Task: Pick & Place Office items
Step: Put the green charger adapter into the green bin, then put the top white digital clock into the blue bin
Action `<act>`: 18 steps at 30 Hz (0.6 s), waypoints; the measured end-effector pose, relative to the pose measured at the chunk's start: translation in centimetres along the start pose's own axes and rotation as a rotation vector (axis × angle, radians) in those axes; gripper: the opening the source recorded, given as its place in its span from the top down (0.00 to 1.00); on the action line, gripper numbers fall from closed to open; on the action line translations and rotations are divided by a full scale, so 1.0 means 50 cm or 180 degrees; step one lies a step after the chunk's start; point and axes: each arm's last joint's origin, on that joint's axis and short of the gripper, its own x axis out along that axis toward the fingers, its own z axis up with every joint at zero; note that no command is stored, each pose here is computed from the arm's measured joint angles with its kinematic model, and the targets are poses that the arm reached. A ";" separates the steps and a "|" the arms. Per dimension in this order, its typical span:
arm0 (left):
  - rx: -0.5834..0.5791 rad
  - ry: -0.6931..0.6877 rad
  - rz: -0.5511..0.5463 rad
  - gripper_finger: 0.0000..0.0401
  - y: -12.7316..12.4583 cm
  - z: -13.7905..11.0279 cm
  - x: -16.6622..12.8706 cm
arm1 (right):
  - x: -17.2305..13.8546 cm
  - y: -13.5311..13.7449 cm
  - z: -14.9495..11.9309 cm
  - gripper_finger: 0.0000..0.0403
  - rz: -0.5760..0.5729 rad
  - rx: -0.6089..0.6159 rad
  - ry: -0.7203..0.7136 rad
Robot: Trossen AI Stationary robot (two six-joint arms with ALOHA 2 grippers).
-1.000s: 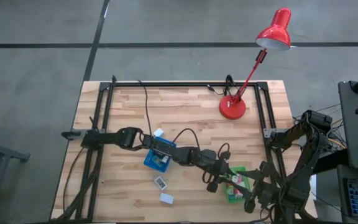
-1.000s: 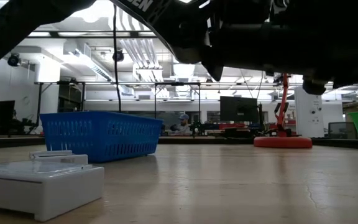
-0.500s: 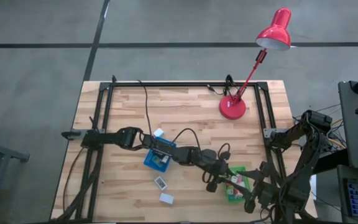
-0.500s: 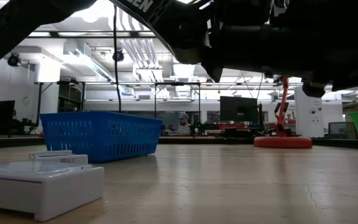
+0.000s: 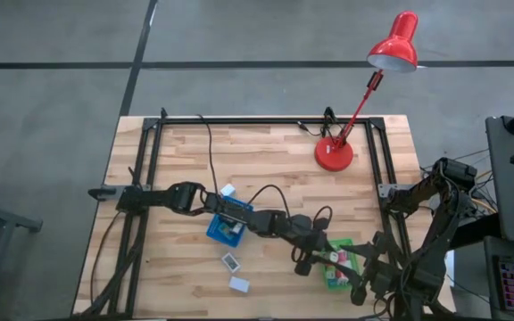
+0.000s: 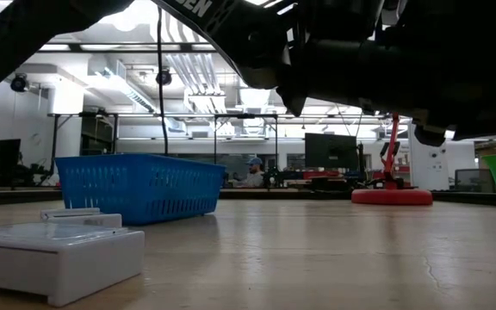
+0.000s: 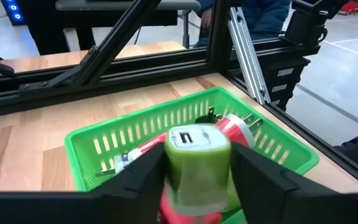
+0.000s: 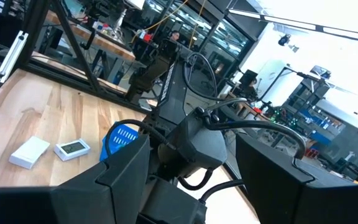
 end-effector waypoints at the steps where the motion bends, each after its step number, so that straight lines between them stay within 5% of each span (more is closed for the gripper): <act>1: 0.0000 0.0000 0.0006 0.53 0.000 0.000 0.000 | 0.000 0.000 0.000 0.42 0.0000 0.0000 0.0000; 18: 0.0146 0.0082 -0.0043 0.44 -0.004 0.011 -0.007 | 0.000 0.000 0.000 0.42 0.0002 -0.0023 0.0000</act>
